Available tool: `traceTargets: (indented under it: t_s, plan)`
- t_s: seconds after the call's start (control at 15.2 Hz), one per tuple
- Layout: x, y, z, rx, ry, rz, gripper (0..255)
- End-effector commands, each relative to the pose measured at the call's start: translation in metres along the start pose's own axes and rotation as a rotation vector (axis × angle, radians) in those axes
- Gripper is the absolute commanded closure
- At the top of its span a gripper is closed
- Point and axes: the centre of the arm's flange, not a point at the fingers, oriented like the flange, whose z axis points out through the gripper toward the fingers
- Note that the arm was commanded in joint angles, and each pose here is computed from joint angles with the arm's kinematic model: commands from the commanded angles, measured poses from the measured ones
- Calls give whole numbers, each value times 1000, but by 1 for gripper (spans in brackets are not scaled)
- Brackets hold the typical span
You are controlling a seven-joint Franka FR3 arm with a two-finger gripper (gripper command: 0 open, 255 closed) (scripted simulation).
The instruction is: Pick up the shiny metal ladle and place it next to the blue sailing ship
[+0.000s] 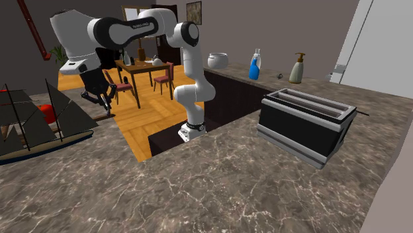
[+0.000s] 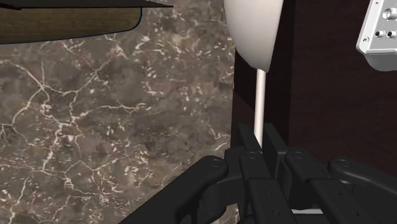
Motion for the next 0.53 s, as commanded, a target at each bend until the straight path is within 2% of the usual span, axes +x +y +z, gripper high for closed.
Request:
traceTargets:
  t_s: [0.0,0.46]
  plan:
    - [0,2,10,0,0,0,255]
    - [1,6,47,0,0,0,255]
